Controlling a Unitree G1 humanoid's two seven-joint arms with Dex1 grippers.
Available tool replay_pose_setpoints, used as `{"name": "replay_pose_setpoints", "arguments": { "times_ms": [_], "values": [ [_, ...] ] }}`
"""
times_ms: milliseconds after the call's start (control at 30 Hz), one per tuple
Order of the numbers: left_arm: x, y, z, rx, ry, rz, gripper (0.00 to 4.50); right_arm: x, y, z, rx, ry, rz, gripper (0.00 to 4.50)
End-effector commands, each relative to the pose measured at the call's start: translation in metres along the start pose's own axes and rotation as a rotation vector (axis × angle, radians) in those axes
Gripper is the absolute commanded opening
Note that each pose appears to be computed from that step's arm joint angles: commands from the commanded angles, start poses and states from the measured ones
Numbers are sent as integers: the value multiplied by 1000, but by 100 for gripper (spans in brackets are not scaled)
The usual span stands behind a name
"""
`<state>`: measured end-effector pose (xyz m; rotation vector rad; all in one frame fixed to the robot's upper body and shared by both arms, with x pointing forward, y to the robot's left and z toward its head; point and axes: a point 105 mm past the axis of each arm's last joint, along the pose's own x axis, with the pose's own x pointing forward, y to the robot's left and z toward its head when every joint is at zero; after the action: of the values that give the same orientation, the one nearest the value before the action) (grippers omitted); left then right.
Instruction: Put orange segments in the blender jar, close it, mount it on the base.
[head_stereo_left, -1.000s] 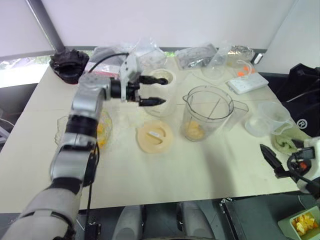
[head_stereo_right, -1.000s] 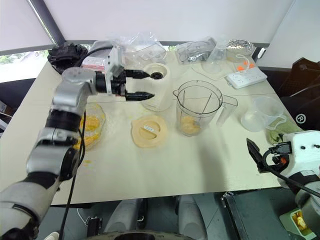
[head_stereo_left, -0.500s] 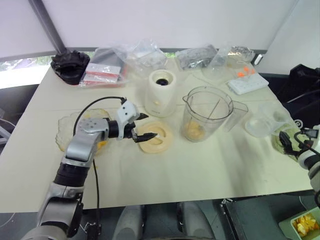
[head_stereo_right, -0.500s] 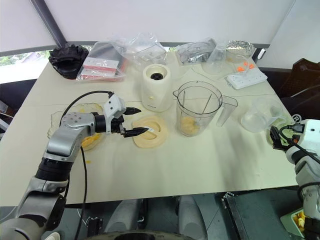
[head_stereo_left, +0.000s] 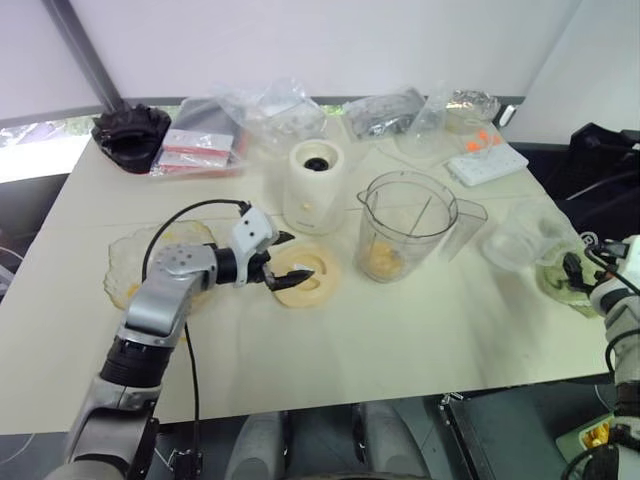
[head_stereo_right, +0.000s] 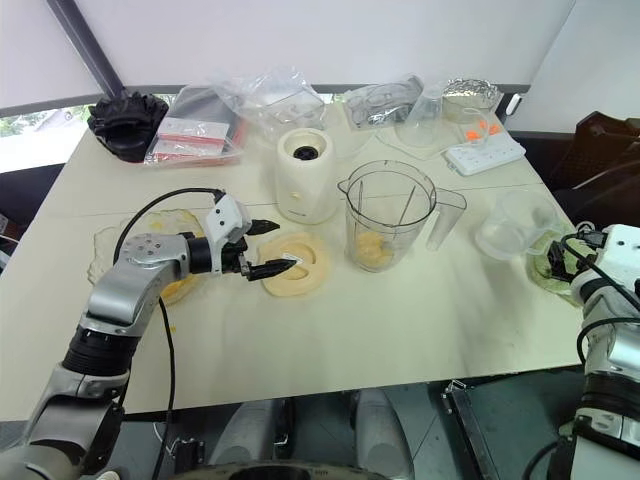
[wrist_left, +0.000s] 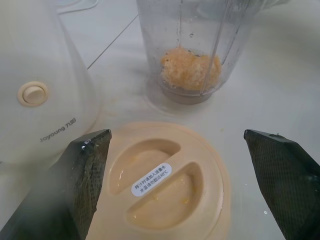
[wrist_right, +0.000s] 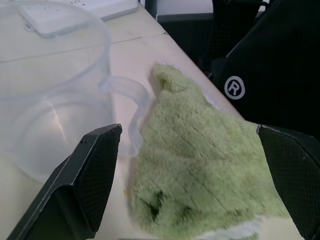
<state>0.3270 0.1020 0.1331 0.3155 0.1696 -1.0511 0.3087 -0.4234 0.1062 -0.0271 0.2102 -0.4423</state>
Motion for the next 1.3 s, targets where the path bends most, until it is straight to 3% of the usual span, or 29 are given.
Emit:
{"name": "replay_pose_setpoints", "arguments": {
  "times_ms": [33, 767, 867, 1100, 1300],
  "values": [
    [-3, -1, 13, 40, -38, 8, 443, 4, -3, 11, -6, -36, -7, 450],
    [-2, 4, 17, 84, -44, 44, 443, 29, 3, 12, 11, -50, -54, 450],
    [-2, 5, 18, 87, -45, 47, 450, 30, 4, 11, 10, -52, -53, 365],
    [-1, 5, 18, 94, -46, 48, 450, 31, 8, 11, 14, -57, -43, 8],
    [0, 5, 19, 101, -48, 46, 450, 31, 10, 10, 25, -61, -32, 3]
  ]
}}
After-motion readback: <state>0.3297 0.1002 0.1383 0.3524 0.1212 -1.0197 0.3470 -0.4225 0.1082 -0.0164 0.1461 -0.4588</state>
